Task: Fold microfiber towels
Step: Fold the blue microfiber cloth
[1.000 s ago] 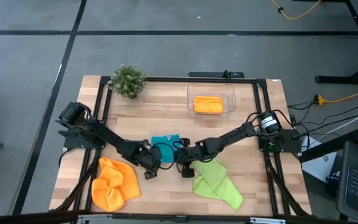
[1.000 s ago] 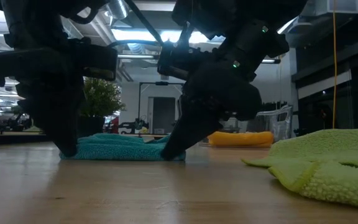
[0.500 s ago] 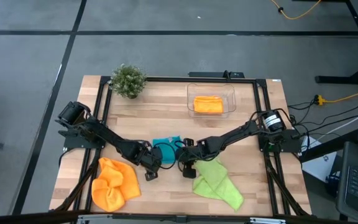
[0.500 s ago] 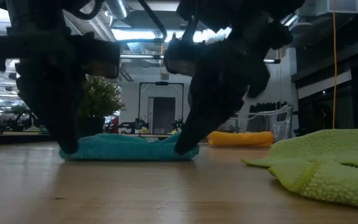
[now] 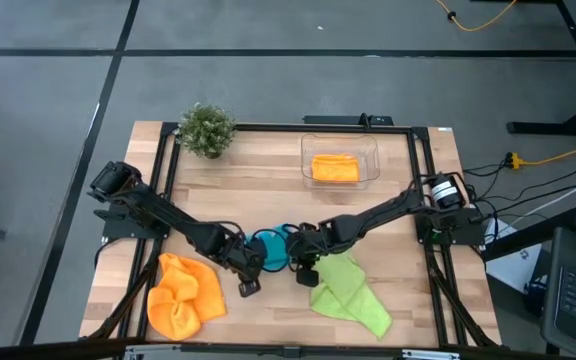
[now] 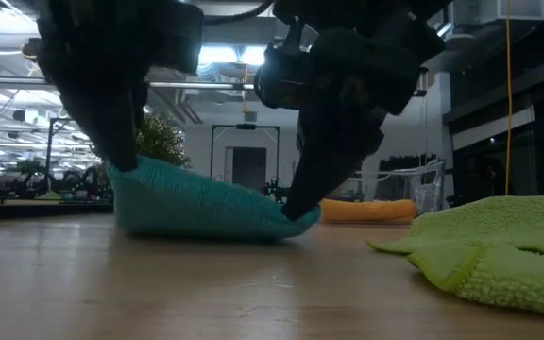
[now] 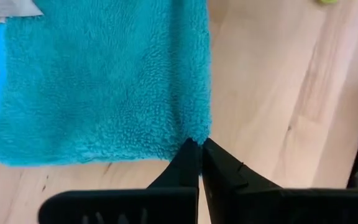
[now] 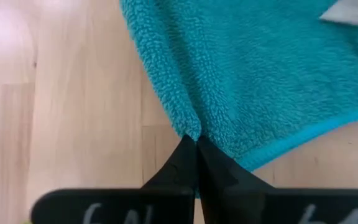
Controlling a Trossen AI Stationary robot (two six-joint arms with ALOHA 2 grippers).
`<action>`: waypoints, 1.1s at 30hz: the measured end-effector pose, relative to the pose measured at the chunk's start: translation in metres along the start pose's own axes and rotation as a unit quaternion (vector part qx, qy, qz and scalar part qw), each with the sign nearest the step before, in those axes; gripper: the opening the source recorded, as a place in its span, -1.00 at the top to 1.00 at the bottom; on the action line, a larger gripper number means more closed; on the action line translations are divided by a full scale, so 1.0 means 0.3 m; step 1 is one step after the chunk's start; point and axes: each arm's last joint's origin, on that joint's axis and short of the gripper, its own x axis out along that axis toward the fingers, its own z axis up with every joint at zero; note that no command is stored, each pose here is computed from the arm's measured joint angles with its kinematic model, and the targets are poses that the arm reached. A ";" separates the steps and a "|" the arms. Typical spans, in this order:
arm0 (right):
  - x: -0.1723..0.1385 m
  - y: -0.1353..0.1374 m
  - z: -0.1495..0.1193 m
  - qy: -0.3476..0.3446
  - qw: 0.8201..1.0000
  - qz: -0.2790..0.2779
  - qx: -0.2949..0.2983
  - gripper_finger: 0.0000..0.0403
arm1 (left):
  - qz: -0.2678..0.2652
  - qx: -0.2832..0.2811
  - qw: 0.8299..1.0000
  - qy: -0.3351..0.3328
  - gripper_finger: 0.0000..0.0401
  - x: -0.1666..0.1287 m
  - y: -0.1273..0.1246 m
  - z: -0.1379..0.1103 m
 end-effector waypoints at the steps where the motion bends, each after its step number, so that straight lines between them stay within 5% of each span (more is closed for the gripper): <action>1: -0.004 -0.001 0.004 -0.003 1.000 0.000 0.003 0.99 | 0.002 0.000 1.000 0.003 1.00 -0.005 -0.003 0.003; 15: -0.090 0.028 0.103 -0.004 0.999 -0.040 -0.031 0.99 | 0.002 -0.005 1.000 0.020 1.00 -0.028 -0.008 0.021; 33: -0.109 -0.078 0.152 -0.019 0.997 -0.069 0.006 0.99 | 0.073 -0.029 0.997 0.005 1.00 -0.052 0.044 0.033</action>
